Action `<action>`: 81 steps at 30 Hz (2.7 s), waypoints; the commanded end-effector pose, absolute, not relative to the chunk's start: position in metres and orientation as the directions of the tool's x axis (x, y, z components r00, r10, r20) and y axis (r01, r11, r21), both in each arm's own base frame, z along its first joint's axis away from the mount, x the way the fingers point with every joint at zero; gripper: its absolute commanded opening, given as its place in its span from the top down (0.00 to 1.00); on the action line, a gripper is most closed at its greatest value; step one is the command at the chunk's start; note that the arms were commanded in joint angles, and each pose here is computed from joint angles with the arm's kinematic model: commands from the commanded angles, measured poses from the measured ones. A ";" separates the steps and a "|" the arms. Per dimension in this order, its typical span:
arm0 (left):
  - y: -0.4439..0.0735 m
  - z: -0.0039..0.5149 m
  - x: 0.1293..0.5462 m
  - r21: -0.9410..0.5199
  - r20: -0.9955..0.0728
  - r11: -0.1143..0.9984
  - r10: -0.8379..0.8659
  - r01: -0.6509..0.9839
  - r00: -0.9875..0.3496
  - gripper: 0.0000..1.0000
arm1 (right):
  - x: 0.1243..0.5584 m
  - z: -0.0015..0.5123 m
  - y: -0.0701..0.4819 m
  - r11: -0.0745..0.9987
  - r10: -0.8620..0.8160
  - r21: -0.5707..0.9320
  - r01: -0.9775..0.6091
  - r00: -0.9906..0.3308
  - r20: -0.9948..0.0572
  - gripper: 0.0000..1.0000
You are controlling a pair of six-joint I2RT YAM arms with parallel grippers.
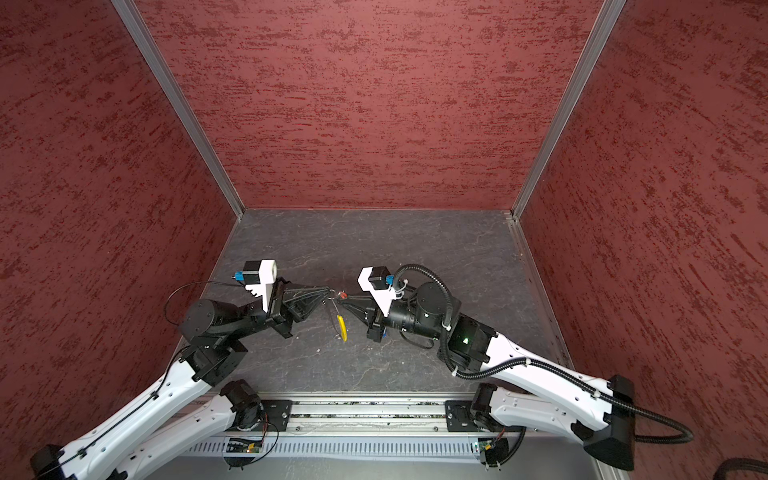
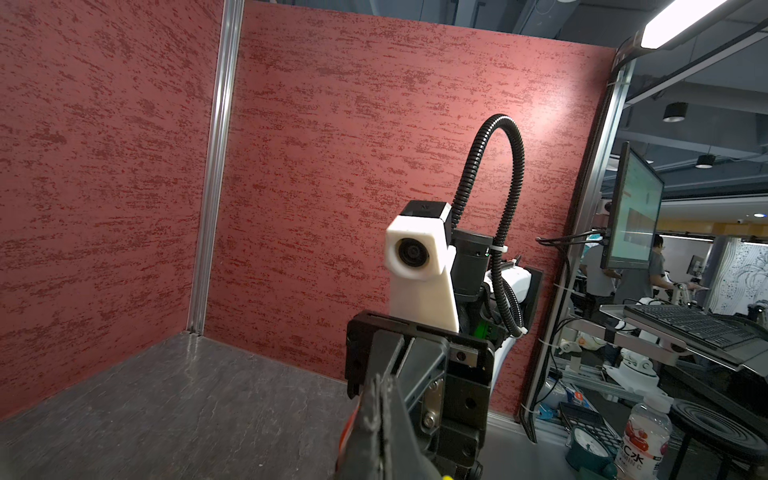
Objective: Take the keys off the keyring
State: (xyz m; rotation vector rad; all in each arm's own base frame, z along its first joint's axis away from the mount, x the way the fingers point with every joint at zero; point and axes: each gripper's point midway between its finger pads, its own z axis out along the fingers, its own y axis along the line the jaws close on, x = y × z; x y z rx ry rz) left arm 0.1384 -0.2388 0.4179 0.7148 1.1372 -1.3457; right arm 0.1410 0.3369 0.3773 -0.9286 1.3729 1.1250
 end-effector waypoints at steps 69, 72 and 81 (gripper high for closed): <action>-0.241 0.415 0.124 -0.216 -0.929 0.044 -0.316 0.975 -0.191 1.00 | 0.115 0.403 0.335 -0.029 0.108 0.214 -0.976 -0.216 -0.970 0.85; -0.241 0.415 0.125 -0.219 -0.929 0.047 -0.316 0.975 -0.194 1.00 | 0.116 0.403 0.334 -0.023 0.108 0.218 -0.976 -0.219 -0.970 0.96; -0.239 0.412 0.133 -0.276 -0.928 0.108 -0.289 0.955 -0.235 0.66 | 0.125 0.402 0.331 0.054 0.053 0.272 -0.961 -0.269 -0.962 1.00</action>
